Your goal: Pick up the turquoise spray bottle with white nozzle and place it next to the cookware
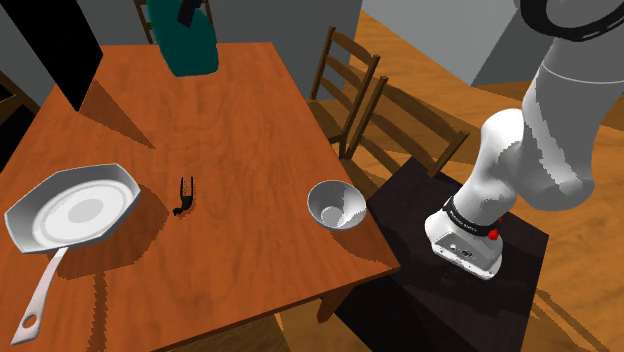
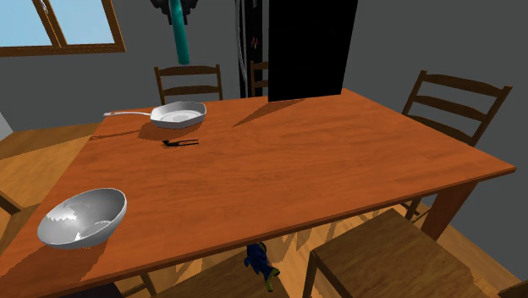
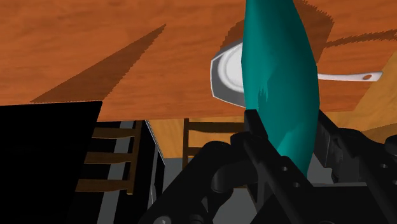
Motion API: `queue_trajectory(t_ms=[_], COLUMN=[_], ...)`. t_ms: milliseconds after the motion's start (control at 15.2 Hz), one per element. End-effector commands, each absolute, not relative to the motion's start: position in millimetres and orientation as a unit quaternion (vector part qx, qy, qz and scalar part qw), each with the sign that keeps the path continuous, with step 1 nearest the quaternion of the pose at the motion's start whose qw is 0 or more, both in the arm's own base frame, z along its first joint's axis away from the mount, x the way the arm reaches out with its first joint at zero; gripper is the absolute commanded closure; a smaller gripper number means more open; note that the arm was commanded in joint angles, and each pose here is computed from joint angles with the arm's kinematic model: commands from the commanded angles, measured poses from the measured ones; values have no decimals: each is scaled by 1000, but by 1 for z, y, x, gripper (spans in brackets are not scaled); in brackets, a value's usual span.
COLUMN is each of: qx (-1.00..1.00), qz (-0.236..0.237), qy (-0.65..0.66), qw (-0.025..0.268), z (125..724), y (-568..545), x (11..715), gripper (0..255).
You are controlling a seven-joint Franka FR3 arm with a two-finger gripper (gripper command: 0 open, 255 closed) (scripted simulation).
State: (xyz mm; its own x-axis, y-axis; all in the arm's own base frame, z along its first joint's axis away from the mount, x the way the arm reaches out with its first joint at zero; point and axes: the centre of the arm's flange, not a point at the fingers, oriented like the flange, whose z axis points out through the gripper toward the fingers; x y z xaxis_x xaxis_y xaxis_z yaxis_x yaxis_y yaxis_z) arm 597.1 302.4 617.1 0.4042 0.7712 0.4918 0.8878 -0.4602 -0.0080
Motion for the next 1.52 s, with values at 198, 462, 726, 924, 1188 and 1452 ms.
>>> queue_trajectory(t_ms=[198,462,726,924,1188,1452], qx=[-827,-827,-827,-827,-827,-827], qz=[-216,-216,-216,-216,-216,-216], qy=[-501,-501,-501,-501,-501,-501], qw=[136,136,136,136,136,136], z=[616,595,574,558,537,516], y=[360,360,360,360,360,360], x=[604,604,604,604,604,604], gripper=[255,255,255,255,255,255])
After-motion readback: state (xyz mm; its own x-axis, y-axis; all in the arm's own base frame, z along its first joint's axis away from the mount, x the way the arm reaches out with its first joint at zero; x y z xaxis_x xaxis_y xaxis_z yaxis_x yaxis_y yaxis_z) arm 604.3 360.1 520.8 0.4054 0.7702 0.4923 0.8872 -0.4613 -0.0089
